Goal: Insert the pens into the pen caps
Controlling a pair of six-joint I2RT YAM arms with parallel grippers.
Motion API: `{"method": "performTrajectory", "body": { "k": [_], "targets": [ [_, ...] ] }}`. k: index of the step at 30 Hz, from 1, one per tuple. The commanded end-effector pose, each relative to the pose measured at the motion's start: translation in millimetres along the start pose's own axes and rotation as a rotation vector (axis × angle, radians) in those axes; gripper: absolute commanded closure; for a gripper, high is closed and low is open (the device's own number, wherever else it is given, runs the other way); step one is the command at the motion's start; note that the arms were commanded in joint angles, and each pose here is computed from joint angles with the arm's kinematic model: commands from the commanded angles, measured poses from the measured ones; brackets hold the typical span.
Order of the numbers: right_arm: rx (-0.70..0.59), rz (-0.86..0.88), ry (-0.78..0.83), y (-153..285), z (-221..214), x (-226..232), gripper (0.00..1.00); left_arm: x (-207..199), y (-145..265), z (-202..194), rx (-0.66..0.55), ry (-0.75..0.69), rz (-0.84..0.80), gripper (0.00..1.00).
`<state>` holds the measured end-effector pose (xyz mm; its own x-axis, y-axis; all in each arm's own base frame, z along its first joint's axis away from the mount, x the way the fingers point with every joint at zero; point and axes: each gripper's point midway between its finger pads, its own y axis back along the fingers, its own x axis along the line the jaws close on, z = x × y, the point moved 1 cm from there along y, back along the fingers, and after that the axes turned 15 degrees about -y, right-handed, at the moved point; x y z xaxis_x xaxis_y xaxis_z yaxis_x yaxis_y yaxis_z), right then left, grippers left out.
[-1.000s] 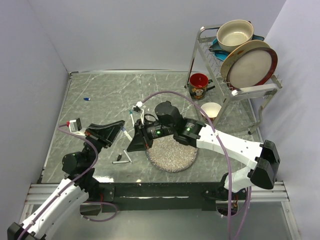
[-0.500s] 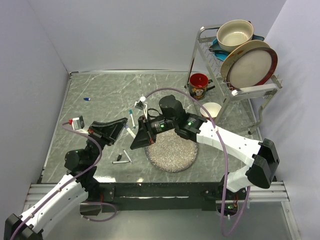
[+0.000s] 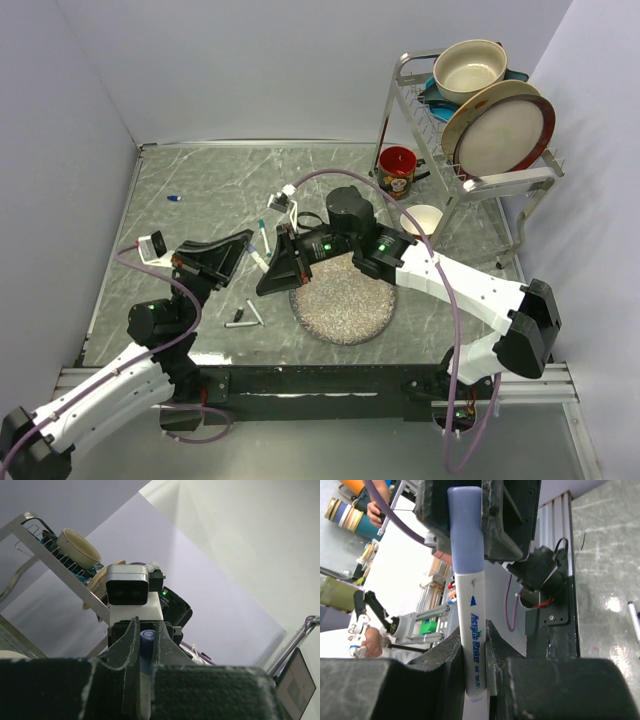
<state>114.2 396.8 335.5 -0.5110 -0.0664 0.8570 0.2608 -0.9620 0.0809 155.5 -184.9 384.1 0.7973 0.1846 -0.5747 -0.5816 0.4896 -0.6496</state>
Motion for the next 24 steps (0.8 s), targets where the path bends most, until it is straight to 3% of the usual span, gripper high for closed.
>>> {"method": "performTrajectory", "body": {
  "k": [1, 5, 8, 13, 21, 24],
  "targets": [
    [-0.740, 0.093, 0.421, 56.8, 157.3, 107.0, 1.00, -2.9, 108.0, -160.0, 0.884, 0.126, -0.094, 0.99],
    [-0.745, 0.101, 0.444, 61.5, 161.2, 119.1, 1.00, -6.2, 115.6, -172.2, 0.945, 0.110, -0.127, 0.99],
    [-0.739, 0.132, 0.456, 65.9, 161.3, 129.8, 1.00, -15.1, 109.1, -166.8, 0.916, 0.062, -0.178, 0.99],
    [-0.684, 0.219, 0.464, 62.3, 150.0, 142.0, 1.00, -29.8, 112.9, -165.2, 0.904, 0.119, -0.273, 0.99],
    [-0.673, 0.176, 0.482, 61.2, 141.9, 136.9, 1.00, -28.8, 99.6, -157.3, 0.842, 0.121, -0.212, 0.99],
    [-0.642, 0.141, 0.479, 59.7, 132.0, 125.0, 1.00, -28.5, 74.1, -139.6, 0.782, 0.038, -0.141, 0.99]
  ]
}}
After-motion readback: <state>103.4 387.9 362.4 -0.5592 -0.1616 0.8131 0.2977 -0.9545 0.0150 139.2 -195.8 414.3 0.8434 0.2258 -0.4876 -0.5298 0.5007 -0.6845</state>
